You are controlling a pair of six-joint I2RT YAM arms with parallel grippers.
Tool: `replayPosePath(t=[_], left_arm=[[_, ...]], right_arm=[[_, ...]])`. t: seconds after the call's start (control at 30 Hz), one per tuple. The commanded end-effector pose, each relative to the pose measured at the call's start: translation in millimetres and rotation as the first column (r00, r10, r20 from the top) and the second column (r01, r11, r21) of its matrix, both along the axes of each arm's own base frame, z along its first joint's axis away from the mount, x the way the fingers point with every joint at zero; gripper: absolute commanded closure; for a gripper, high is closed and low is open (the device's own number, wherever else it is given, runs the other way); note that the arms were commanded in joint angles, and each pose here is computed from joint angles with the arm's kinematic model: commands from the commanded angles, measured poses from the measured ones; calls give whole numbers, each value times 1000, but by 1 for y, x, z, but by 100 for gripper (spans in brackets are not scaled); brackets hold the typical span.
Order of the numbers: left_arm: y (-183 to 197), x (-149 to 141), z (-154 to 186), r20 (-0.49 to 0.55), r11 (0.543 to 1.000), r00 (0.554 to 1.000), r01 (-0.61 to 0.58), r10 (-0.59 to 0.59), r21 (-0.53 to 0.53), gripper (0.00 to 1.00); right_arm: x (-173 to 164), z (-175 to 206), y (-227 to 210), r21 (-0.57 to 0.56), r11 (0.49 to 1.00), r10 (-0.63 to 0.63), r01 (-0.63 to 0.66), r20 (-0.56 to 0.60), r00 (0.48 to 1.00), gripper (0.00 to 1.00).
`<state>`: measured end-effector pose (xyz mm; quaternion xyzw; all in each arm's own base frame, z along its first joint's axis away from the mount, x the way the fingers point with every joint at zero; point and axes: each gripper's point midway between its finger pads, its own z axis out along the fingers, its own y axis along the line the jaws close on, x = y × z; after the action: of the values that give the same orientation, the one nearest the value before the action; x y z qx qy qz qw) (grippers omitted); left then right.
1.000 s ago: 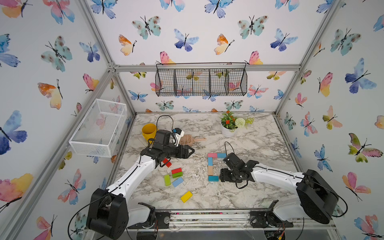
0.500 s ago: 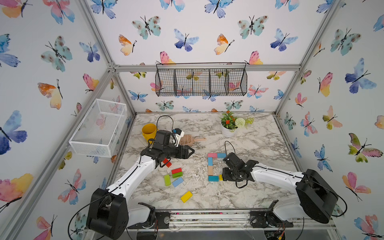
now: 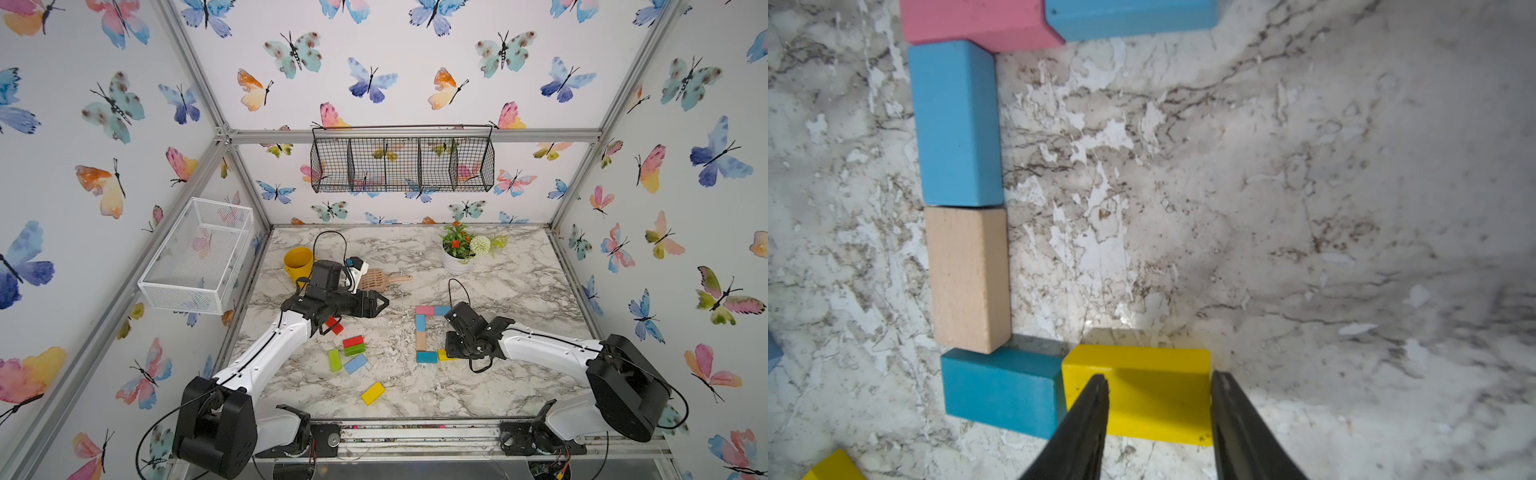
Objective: Assemble the letter c with building blocks
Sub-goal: Assemble the building block at the center of the board.
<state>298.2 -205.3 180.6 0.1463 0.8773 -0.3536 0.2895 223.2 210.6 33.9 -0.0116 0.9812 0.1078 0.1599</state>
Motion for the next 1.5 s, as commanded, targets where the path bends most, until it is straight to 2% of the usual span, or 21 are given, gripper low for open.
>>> replayPosePath(t=[0.0, 0.33, 1.1, 1.47], left_arm=[[-1, -3, 6, 13, 1000, 1000, 15, -15, -27, 20], [-1, -3, 6, 10, 1000, 1000, 15, -15, -28, 20], [0, -2, 6, 9, 1000, 1000, 10, -10, -29, 20], [1, -2, 6, 9, 1000, 1000, 8, -8, -29, 20]], right_arm=[[12, 5, 1, -5, 1000, -16, 16, 31, 999, 56], [20, -3, -5, -22, 999, -32, 32, 12, 999, 55], [-3, -15, -12, 3, 1000, -18, 18, -53, 998, 57], [3, 3, -18, 10, 999, -50, 50, 8, 999, 52]])
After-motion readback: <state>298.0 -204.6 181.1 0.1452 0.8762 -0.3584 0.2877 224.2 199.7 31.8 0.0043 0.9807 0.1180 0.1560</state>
